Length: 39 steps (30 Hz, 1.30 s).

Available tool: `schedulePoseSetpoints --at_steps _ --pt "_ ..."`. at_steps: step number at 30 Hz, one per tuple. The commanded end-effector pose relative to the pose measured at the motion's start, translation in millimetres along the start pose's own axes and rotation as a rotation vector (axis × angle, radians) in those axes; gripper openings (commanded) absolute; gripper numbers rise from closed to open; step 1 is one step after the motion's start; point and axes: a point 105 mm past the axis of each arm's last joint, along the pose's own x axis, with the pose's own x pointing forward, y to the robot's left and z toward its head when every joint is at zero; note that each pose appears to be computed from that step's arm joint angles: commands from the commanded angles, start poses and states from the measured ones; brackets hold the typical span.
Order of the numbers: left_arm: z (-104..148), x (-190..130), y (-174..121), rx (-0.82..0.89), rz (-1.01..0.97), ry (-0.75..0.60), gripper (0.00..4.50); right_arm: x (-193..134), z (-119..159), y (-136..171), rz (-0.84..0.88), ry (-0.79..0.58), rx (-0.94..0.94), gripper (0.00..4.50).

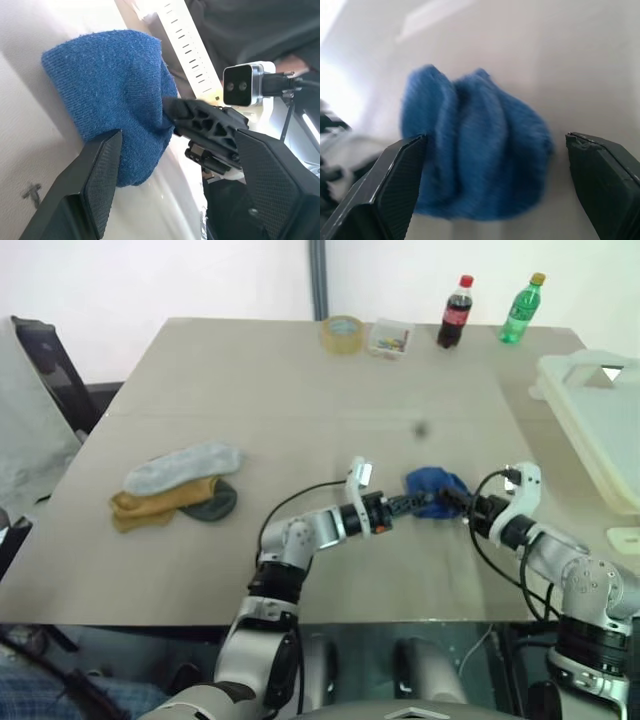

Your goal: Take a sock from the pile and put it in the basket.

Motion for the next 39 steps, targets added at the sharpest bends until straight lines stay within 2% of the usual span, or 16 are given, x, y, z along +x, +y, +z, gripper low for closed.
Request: schedulePoseSetpoints --at_steps 1,3,6,9,11,14,22,26,29,33,36,39 --pt "0.8 2.2 -2.6 0.019 -0.011 -0.001 3.77 7.6 -17.6 9.0 0.051 0.067 0.075 4.5" --pt "1.1 1.3 -2.0 0.02 -0.008 -0.004 3.77 10.3 -19.1 11.9 0.063 0.073 0.082 4.5" --pt "1.1 -1.1 -0.6 0.021 0.0 -0.009 3.84 15.5 -18.4 15.8 0.084 0.068 0.107 3.73" --pt "2.3 -1.8 0.3 0.022 0.005 -0.014 3.84 17.8 -18.3 14.4 0.078 0.068 0.106 2.3" --pt "2.9 -2.0 0.7 0.024 0.007 -0.014 3.84 19.3 -18.1 14.8 0.08 0.066 0.104 1.56" --pt "3.6 -2.3 0.6 0.027 0.009 -0.015 3.84 21.6 -17.8 17.0 0.087 0.062 0.108 0.07" --pt "4.2 -9.6 3.1 0.096 0.052 0.013 3.84 25.7 -14.6 16.2 0.079 0.034 0.141 0.03" --pt "3.4 -34.6 -7.9 0.52 0.125 0.172 3.84 18.8 4.6 4.6 0.007 -0.014 0.123 0.03" --pt "15.9 -44.4 -16.2 0.812 0.157 0.157 3.84 11.0 18.2 -1.5 -0.019 -0.045 0.134 0.03" --pt "27.7 -46.7 -31.3 1.012 0.137 0.083 3.84 2.0 23.5 -9.1 -0.072 -0.027 0.117 0.03" --pt "33.9 -42.6 -41.2 1.15 0.125 0.025 3.84 -6.4 24.7 -17.1 -0.149 0.043 0.089 0.03" --pt "46.6 -35.8 -52.6 1.208 0.116 -0.082 3.84 -18.7 45.5 -22.1 -0.191 0.033 0.071 0.03"
